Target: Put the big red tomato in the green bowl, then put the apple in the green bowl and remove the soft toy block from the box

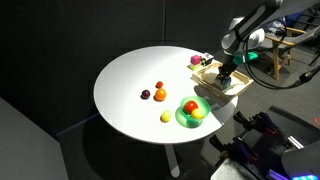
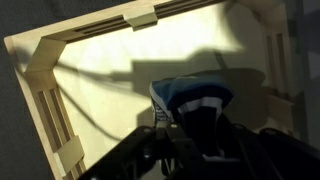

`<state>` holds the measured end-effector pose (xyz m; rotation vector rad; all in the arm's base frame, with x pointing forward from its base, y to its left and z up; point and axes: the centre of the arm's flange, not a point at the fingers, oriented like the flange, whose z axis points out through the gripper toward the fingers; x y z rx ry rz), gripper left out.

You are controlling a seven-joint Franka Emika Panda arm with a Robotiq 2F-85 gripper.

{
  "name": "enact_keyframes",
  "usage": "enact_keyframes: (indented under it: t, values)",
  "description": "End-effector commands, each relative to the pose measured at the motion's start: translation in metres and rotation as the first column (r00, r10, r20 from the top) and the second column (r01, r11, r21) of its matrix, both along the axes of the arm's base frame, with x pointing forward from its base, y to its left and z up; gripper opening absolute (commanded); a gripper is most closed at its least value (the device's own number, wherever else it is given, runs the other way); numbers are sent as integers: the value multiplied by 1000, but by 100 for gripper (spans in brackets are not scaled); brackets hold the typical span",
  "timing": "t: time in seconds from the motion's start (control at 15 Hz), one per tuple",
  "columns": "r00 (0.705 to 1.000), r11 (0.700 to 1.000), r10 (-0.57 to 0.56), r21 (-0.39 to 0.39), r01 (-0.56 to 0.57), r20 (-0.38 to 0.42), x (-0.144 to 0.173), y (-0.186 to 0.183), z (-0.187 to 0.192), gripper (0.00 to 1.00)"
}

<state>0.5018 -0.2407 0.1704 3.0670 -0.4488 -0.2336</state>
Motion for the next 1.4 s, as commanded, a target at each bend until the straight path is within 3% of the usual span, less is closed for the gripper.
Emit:
enact_keyframes:
  t: [0.0, 0.67, 1.33]
  values:
    - [999, 1000, 30, -9, -30, 19, 4, 17, 33, 5]
    - [986, 990, 142, -20, -140, 89, 41, 87, 77, 4]
    - [945, 948, 319, -24, -318, 76, 74, 157, 74, 4]
